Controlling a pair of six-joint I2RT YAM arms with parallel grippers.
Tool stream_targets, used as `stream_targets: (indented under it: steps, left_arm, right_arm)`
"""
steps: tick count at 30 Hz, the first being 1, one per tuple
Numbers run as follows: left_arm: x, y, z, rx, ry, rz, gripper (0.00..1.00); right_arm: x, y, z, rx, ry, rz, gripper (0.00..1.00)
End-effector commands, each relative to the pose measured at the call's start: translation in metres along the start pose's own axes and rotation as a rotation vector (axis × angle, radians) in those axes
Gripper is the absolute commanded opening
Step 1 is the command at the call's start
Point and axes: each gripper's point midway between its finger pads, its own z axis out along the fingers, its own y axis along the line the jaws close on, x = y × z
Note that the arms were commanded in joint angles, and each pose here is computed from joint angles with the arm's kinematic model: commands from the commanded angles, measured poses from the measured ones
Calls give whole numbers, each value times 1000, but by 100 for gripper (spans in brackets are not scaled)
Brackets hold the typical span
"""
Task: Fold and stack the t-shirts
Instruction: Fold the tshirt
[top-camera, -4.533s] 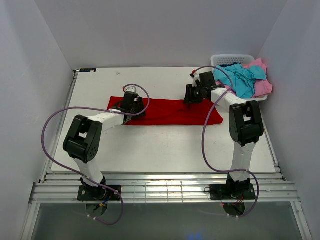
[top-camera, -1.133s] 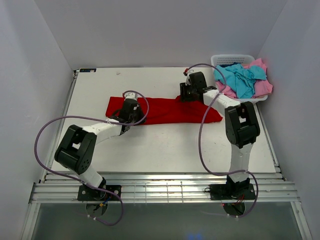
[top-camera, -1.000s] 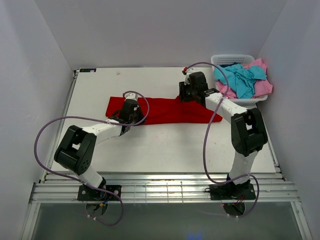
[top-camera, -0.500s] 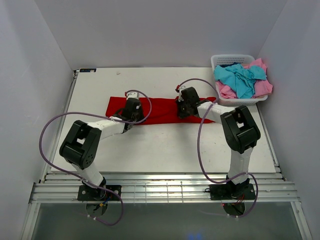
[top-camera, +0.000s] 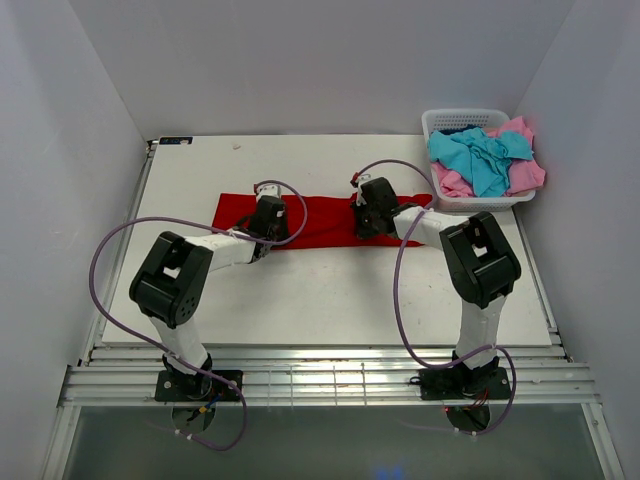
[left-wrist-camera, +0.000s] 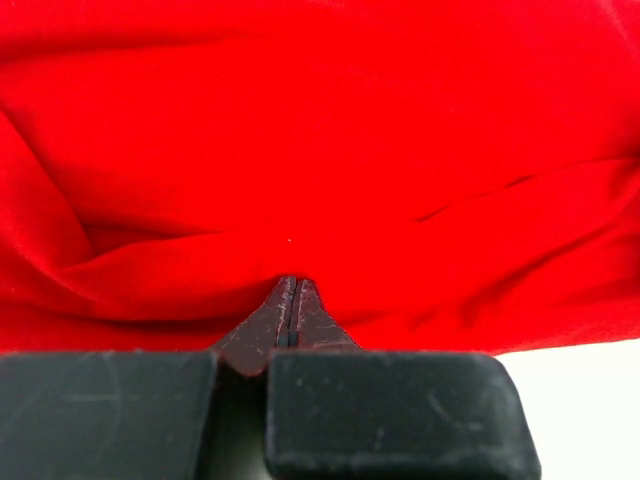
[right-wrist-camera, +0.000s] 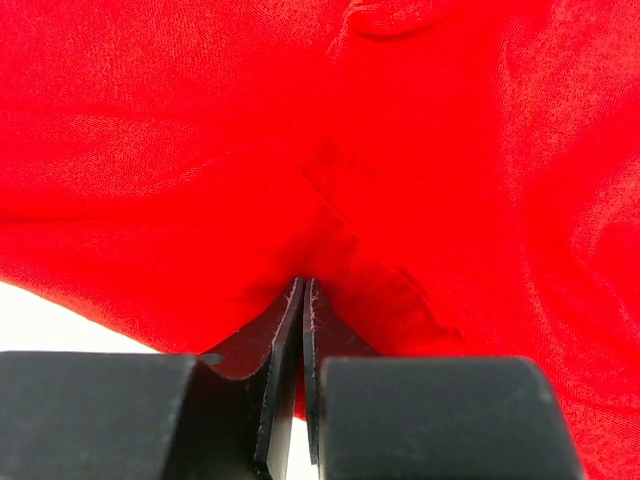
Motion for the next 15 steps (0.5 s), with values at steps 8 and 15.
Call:
stream_targets:
  steps: [8,15]
  left_arm:
    - [-20,-3,3,-8,-78,12,0]
    - [-25,3,15,-51,-96,30,0]
  right_arm:
    - [19,-2,-7,28,36,2,9]
    - [35,-1,-11,38,70,0,9]
